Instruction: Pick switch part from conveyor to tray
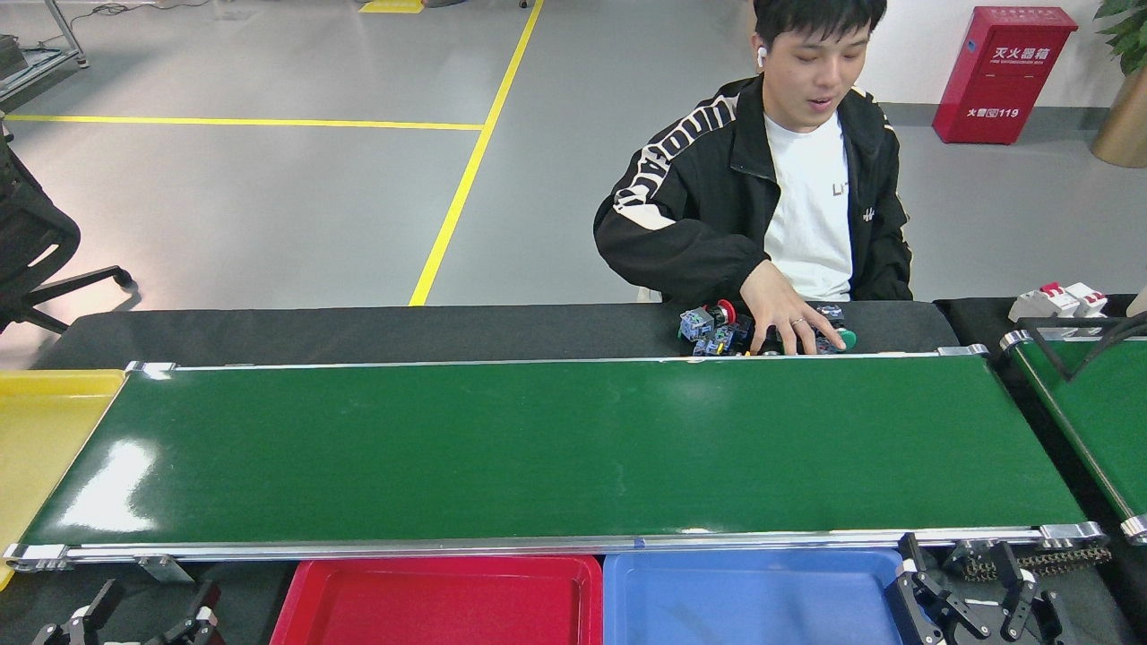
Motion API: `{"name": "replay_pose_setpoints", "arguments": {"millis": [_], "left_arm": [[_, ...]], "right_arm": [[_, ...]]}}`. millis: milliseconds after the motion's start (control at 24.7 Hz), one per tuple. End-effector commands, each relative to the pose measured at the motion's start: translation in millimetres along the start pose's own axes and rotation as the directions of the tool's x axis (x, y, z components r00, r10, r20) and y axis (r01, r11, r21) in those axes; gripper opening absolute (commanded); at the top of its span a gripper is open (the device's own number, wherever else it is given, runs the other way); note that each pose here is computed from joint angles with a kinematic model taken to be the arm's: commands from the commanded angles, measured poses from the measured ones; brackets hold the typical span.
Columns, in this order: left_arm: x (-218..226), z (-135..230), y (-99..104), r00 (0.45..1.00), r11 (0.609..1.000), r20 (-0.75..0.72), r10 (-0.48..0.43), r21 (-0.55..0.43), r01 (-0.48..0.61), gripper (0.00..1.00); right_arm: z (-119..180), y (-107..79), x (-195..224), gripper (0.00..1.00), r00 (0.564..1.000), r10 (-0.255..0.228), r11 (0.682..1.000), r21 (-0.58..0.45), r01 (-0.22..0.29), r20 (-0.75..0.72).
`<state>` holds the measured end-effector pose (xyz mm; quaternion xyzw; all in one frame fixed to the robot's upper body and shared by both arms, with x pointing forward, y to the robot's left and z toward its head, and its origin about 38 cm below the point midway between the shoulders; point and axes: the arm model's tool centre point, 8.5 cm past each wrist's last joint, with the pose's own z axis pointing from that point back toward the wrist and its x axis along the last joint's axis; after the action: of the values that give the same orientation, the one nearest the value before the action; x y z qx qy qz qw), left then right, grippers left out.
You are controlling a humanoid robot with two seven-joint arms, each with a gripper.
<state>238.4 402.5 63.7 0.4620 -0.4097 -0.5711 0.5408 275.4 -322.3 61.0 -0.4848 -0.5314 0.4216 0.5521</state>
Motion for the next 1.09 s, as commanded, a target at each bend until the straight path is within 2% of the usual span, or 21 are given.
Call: {"name": "replay_pose_setpoints", "arguments": {"millis": [0,121,324,445,648,1052], "left_arm": [[-7,1,7,1.0,1.0,-0.006,-0.015,0.027,0.015,1.0],[-15,4,17,0.997,0.993,0.008,-0.073,0.094,0.072,1.0],[-19,5,19,0.998,0.993,0.015,-0.062,0.1,0.06,1.0],[-18,6,16,0.999,0.994,0.047,0.004,0.113,-0.009,1.0],[-13,5,3,0.999,0.999,0.044,0.024,-0.027,-0.023,1.0],[-19,5,11,0.999,1.0,0.041,0.003,0.004,-0.003,1.0]], "right_arm": [[-5,-7.2,3,0.99,1.0,0.0,1.0,-0.016,0.001,0.013],[-7,-8.0,4,0.99,1.0,-0.001,1.0,-0.016,0.001,0.017],[-7,-8.5,3,0.99,1.0,0.003,1.0,-0.014,-0.003,0.02],[-7,-7.7,6,0.99,0.999,-0.002,1.0,-0.009,0.003,0.035],[-7,-1.0,12,0.99,0.999,-0.032,0.999,0.034,0.032,0.021],[-9,-3.6,13,0.99,0.999,-0.028,0.999,0.025,0.027,0.034]]}}
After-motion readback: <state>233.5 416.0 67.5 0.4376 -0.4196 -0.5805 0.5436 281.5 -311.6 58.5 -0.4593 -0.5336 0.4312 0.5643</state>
